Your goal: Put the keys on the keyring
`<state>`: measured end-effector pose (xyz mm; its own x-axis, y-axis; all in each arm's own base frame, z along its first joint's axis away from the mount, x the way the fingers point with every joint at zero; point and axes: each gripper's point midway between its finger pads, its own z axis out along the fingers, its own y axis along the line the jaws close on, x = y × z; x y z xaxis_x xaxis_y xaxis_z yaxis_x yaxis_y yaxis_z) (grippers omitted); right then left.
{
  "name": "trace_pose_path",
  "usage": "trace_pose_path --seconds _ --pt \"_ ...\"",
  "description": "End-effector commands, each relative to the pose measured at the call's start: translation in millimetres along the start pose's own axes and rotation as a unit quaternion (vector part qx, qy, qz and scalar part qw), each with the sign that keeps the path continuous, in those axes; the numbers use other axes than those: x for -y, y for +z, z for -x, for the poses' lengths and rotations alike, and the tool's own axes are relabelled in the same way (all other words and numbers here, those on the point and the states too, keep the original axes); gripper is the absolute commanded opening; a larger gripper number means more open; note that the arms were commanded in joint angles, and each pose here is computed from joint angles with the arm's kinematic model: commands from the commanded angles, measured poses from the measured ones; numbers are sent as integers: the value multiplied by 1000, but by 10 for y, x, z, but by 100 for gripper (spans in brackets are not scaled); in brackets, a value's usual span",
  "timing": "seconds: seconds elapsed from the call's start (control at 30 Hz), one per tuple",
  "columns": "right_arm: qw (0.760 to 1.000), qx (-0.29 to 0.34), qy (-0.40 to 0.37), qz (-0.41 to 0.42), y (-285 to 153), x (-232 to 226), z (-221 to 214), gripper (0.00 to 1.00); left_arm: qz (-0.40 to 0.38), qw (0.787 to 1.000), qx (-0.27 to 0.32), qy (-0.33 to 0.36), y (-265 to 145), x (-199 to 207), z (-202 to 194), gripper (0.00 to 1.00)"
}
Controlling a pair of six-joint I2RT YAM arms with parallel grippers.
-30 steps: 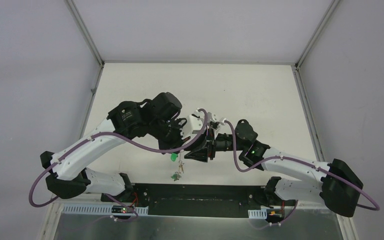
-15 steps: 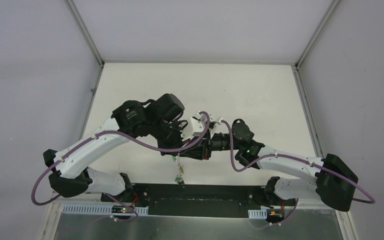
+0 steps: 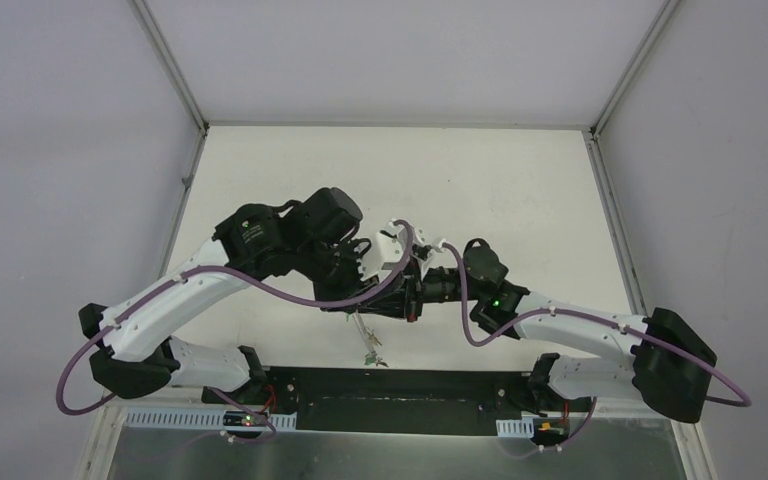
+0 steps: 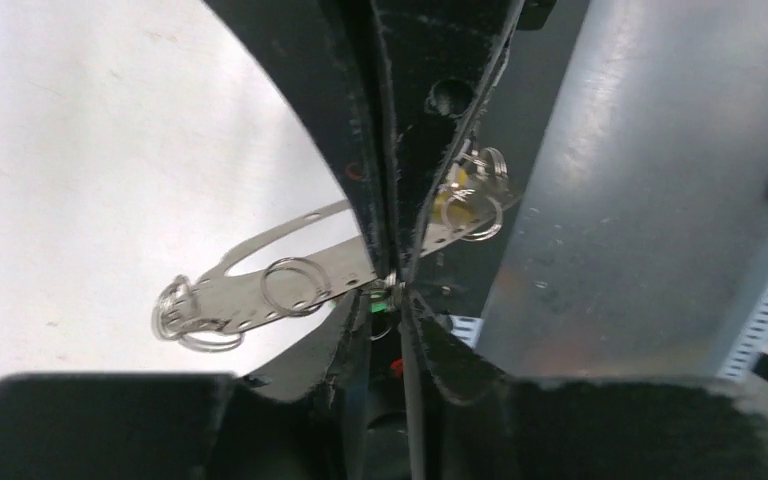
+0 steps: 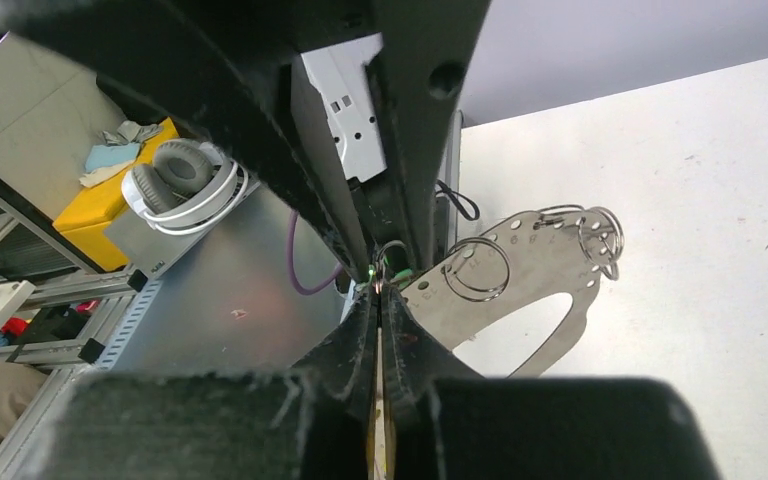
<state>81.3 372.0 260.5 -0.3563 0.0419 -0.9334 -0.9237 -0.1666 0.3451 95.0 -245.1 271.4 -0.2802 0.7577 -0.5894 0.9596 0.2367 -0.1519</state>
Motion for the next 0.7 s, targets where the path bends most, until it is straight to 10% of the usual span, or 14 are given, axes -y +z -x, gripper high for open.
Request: trace_pose_path --seconds 0.0,0.67 --pt "998 41 -53 13 -20 -146 269 0 42 995 83 21 -184 -63 194 29" --pt "996 52 -71 17 -112 -255 350 0 51 892 419 160 -658 254 237 46"
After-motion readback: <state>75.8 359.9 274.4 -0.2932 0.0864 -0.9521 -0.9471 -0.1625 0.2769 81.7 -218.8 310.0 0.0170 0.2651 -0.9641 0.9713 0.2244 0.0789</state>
